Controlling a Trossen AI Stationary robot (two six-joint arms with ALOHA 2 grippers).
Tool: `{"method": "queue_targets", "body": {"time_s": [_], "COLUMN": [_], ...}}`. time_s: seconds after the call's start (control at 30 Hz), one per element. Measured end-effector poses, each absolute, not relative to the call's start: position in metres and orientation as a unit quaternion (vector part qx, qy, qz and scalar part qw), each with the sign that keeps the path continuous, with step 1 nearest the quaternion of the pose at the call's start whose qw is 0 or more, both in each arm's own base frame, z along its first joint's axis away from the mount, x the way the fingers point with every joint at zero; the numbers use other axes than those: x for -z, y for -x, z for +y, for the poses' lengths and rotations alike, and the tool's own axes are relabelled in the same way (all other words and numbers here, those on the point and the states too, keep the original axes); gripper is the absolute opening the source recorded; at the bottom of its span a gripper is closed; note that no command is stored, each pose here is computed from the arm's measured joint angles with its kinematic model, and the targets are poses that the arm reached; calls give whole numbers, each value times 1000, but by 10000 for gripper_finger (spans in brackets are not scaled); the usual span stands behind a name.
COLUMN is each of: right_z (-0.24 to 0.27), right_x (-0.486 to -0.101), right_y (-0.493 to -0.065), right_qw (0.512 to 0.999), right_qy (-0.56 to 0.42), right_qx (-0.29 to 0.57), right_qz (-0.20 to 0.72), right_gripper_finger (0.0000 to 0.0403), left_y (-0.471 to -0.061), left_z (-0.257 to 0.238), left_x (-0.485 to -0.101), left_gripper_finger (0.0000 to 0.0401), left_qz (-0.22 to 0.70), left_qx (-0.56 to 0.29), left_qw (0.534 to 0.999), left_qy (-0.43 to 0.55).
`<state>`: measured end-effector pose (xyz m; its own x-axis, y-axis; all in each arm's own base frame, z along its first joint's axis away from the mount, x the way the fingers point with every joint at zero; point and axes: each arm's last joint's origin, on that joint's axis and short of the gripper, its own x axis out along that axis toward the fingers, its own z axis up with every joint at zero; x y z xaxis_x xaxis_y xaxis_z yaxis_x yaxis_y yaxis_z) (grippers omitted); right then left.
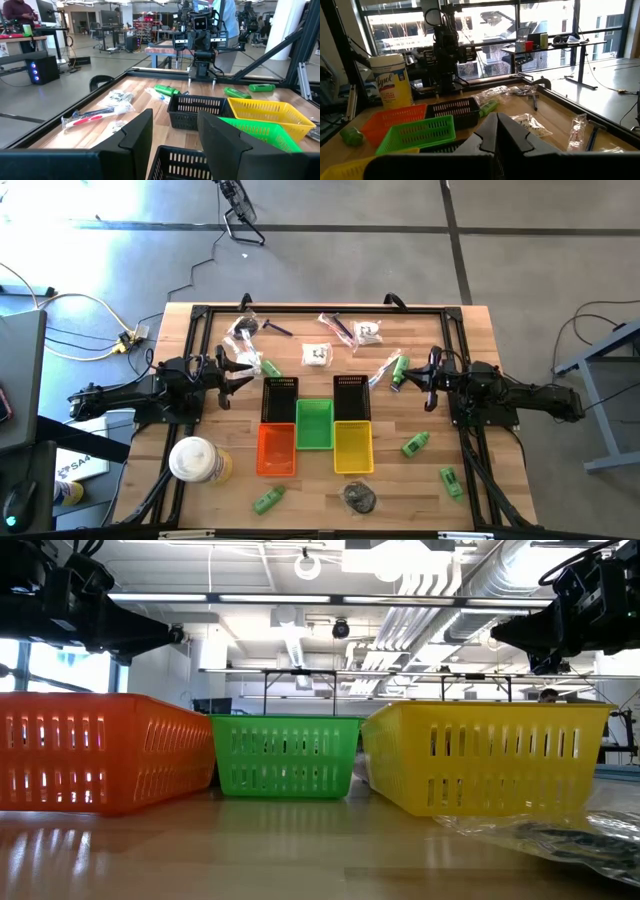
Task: Pick & Place Travel size toiletries
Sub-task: Put the green shampoo into the right black bin
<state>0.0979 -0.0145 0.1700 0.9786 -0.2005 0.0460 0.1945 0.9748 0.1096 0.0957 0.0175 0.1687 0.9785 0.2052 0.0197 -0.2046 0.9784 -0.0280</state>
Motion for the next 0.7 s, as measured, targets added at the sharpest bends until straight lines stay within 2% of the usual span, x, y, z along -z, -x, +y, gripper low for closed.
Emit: {"method": "queue_targets", "body": {"time_s": [0.33, 0.7], "right_z": [-16, -20], "right_x": [-172, -181], "right_y": [-98, -108], "right_qw": [988, 979], "right_qy": [-65, -91], "right_qx": [133, 179], "right_qz": [-37, 22], "right_gripper_finger": [2, 3], "left_y": [-96, -96], "left_z": [17, 17], "left_x": [-169, -169], "left_gripper_finger": [152, 152], "left_qz": [-11, -11], "left_qx": [-103, -103], "left_qw": [995, 995], "left_qy": [11, 11]}}
